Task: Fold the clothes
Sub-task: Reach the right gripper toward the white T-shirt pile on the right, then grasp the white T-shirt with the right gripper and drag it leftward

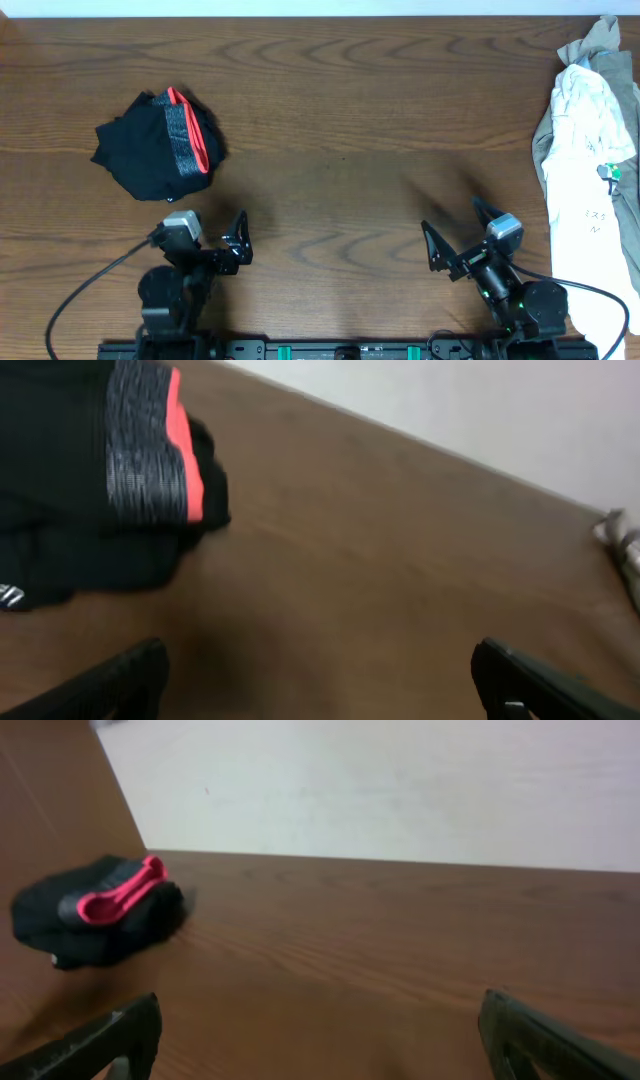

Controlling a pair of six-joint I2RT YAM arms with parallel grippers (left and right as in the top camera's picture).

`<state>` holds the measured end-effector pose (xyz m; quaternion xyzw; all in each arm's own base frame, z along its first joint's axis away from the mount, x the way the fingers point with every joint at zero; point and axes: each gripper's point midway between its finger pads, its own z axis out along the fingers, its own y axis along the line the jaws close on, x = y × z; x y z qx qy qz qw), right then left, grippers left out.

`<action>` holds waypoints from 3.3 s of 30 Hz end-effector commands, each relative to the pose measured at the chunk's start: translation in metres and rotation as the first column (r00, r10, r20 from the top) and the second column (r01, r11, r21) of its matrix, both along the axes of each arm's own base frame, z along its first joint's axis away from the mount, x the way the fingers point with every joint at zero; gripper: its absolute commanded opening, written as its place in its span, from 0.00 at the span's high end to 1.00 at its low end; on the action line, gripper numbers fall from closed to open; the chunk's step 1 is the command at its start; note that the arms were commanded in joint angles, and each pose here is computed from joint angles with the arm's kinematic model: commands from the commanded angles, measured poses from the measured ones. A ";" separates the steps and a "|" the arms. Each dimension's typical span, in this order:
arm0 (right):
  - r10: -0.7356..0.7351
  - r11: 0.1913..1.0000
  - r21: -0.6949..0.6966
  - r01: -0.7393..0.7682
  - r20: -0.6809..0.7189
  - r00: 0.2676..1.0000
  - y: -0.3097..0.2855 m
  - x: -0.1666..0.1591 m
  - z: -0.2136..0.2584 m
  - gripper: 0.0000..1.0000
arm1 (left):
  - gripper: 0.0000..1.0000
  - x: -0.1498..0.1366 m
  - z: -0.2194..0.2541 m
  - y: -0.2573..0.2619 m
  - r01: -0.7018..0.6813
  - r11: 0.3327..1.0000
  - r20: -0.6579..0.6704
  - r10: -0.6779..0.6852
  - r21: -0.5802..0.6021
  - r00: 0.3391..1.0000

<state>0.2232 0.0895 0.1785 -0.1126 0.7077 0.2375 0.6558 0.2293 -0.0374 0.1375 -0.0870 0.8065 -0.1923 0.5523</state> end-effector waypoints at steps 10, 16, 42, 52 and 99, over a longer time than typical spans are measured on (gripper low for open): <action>-0.050 0.999 -0.014 0.048 -0.303 0.952 -0.006 0.020 0.022 0.01 | 0.02 0.042 0.069 -0.002 0.042 0.998 -0.275 -0.027 0.050 0.961; 0.066 0.998 0.022 -0.064 -0.490 0.869 0.015 0.047 0.079 0.01 | 0.02 0.063 0.111 -0.006 0.074 0.997 -0.375 -0.055 0.038 0.925; -0.573 0.697 -0.403 0.593 -0.811 0.122 -0.217 0.167 0.020 0.02 | 0.02 0.038 0.093 -0.025 0.228 0.974 -0.512 -0.195 0.002 0.836; -0.554 0.575 -0.387 0.721 -0.832 -0.005 -0.311 0.179 -0.045 0.12 | 0.02 0.041 0.088 -0.016 0.197 0.979 -0.528 -0.146 0.041 0.837; -0.054 0.998 -0.068 -0.004 -0.833 0.550 0.023 0.212 0.043 0.99 | 0.02 0.062 0.153 -0.010 0.161 0.982 -0.381 -0.113 0.097 0.918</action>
